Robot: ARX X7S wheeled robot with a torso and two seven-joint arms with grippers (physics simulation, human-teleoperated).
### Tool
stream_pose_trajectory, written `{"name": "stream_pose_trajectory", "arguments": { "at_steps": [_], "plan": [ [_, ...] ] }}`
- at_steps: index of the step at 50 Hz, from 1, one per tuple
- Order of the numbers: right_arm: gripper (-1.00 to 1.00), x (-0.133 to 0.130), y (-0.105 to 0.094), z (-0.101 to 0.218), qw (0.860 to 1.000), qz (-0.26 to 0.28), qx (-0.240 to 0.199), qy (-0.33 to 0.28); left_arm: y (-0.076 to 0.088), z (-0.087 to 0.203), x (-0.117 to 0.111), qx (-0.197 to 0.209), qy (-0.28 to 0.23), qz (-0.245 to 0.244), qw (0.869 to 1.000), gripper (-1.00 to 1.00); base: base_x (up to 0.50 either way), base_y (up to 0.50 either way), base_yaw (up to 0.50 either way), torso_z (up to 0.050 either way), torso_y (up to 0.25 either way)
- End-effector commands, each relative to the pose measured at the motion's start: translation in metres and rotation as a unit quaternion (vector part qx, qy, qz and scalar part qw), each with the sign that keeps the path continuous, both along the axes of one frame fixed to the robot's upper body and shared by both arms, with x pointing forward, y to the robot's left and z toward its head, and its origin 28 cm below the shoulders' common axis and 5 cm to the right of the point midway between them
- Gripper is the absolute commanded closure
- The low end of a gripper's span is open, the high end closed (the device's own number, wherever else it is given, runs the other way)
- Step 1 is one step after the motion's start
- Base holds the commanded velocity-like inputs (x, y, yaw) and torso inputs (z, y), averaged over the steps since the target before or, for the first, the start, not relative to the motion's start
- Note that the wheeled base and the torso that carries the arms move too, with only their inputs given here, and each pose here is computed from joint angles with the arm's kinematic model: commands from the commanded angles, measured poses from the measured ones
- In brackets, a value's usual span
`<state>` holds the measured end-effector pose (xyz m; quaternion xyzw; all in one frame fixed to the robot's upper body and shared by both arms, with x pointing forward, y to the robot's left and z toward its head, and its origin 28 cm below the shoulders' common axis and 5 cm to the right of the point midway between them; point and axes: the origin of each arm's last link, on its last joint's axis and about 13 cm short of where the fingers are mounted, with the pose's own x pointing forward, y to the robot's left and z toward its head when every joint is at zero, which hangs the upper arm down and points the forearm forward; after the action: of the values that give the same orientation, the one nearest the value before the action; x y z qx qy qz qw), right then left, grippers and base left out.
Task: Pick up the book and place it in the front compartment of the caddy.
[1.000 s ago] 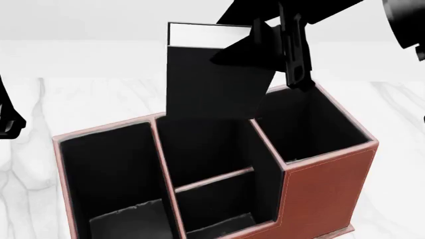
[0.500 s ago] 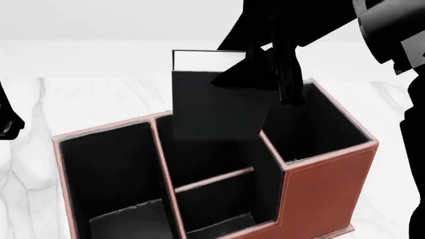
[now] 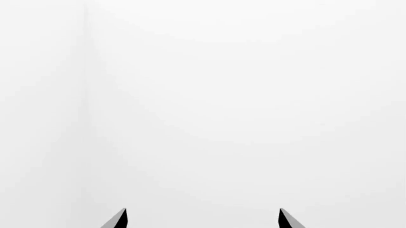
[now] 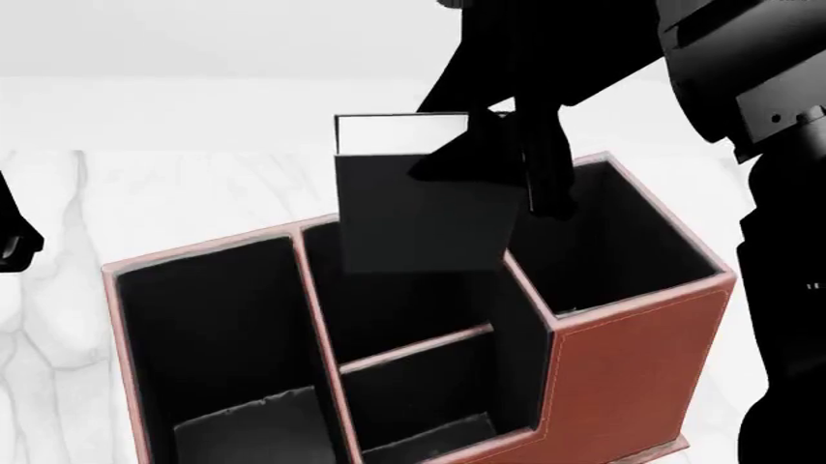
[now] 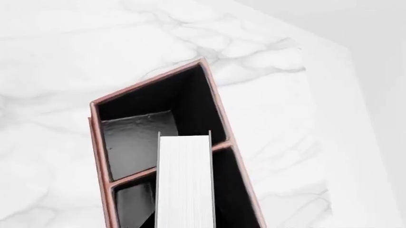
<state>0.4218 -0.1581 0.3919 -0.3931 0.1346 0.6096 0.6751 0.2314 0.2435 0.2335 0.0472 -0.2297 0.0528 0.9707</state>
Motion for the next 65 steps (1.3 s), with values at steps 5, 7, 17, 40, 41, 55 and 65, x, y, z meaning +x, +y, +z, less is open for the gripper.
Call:
{"name": "stream_pose_trajectory", "arguments": {
  "at_steps": [5,7,17,40,41,55,65],
  "plan": [
    [1.0,0.002,0.011,0.004,0.999,0.032,0.0,-0.04,0.001,0.002,0.0,-0.01,-0.009,-0.002,1.0,-1.0,0.0,0.0,0.0,0.002,0.002],
    [1.0,0.003,0.011,0.004,0.998,0.037,-0.003,-0.049,0.001,0.002,0.0,-0.011,-0.009,-0.001,1.0,-1.0,0.0,0.0,0.0,0.0,0.0],
    [1.0,0.002,0.013,0.002,0.997,0.062,0.007,-0.055,0.002,0.001,0.0,-0.012,-0.008,-0.001,1.0,-1.0,0.0,0.0,0.0,0.0,0.001],
    [1.0,-0.003,0.011,0.004,0.999,0.037,0.025,-0.019,0.002,0.001,0.0,-0.013,-0.008,0.0,1.0,-1.0,0.0,0.0,0.0,0.0,0.001],
    [1.0,-0.003,0.011,0.004,0.999,0.037,0.025,-0.019,0.002,0.001,0.0,-0.013,-0.008,0.0,1.0,-1.0,0.0,0.0,0.0,0.0,0.0],
    [1.0,0.002,0.017,0.011,0.998,0.056,0.015,-0.018,0.003,0.0,0.0,-0.012,-0.007,0.001,1.0,-1.0,0.0,0.0,0.0,0.0,0.001],
    [1.0,0.001,0.02,0.014,0.996,0.082,-0.004,-0.027,0.001,0.0,0.0,-0.011,-0.007,-0.002,1.0,-1.0,0.0,0.0,0.0,0.0,0.001]
  ]
}}
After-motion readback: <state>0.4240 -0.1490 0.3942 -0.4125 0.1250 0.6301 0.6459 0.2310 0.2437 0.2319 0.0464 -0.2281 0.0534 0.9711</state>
